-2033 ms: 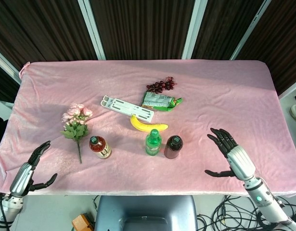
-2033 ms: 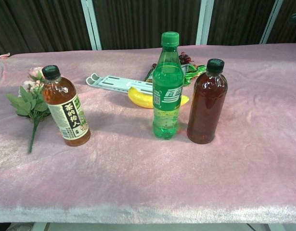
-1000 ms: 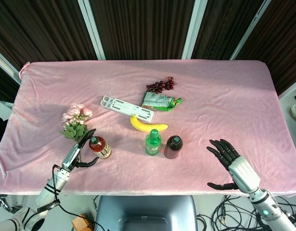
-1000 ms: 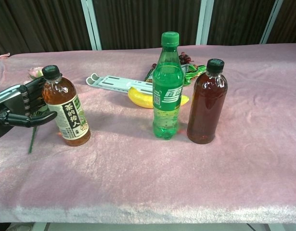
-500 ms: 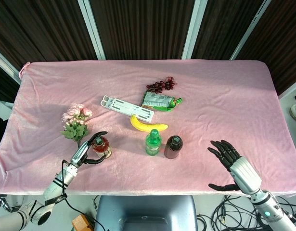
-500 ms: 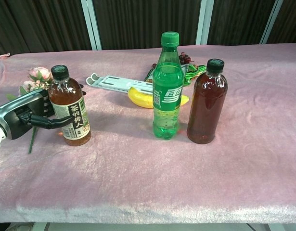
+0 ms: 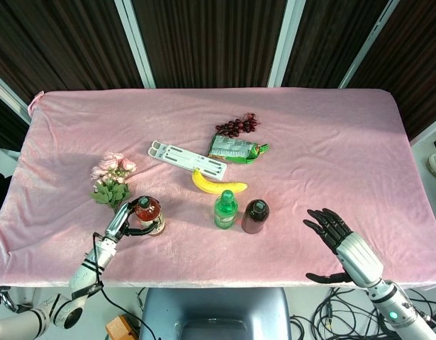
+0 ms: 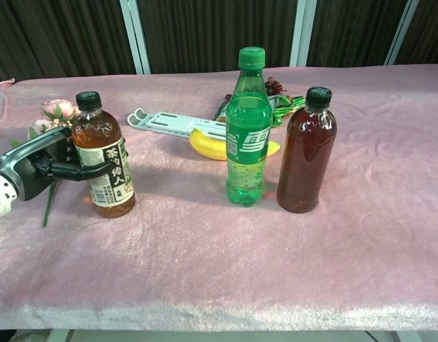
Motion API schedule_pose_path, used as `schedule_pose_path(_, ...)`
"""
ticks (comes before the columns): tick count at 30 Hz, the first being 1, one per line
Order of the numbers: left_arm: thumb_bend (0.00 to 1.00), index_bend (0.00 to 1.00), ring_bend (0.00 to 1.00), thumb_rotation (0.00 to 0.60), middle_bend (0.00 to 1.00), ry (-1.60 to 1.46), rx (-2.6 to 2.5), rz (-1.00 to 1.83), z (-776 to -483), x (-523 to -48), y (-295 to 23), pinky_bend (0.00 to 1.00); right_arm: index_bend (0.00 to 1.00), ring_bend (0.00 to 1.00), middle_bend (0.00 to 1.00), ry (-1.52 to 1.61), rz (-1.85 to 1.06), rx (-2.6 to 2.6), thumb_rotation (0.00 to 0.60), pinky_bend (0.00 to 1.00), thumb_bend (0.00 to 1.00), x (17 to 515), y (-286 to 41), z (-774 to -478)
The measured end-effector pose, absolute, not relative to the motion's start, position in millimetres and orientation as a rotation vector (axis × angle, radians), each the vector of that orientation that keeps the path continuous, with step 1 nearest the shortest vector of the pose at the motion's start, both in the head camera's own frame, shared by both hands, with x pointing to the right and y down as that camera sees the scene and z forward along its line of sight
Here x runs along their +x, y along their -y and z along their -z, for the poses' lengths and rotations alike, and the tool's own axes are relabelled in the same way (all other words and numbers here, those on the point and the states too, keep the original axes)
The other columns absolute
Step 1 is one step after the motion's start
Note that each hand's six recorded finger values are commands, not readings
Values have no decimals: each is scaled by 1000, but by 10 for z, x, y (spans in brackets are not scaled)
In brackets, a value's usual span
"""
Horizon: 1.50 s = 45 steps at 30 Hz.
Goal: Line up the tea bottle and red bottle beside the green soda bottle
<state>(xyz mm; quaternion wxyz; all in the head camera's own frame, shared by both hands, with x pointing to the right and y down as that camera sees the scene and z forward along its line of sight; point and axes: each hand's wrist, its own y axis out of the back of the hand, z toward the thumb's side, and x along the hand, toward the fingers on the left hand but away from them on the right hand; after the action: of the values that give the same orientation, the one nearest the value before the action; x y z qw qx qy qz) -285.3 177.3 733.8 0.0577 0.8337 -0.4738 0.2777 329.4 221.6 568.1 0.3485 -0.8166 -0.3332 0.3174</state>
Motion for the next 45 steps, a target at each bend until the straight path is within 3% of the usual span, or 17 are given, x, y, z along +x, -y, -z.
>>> schedule_pose_path(14,480,571,340,600,554,1447,2649,-764,-7157,-2369,-1683,309,0,0,0,841,-830,-2143,600,112,222,3267,-2249,-5707)
schedule_pose_path(22,484,565,328,600,544,1387,2734,-839,-7216,-2021,-1647,293,0,0,0,829,-836,-2154,600,112,222,3270,-2268,-5717)
schedule_pose_path(37,471,553,304,600,518,1340,2669,-856,-7322,-1796,-1626,270,0,0,0,835,-841,-2158,600,112,222,3301,-2255,-5700)
schedule_pose_path(41,450,480,228,600,426,1310,2664,-859,-7343,-1763,-1655,205,0,0,0,832,-844,-2158,600,112,222,3303,-2260,-5703)
schedule_pose_path(45,413,319,103,600,238,1249,2667,-887,-7379,-1743,-1690,121,0,0,0,829,-844,-2158,600,112,222,3304,-2265,-5698)
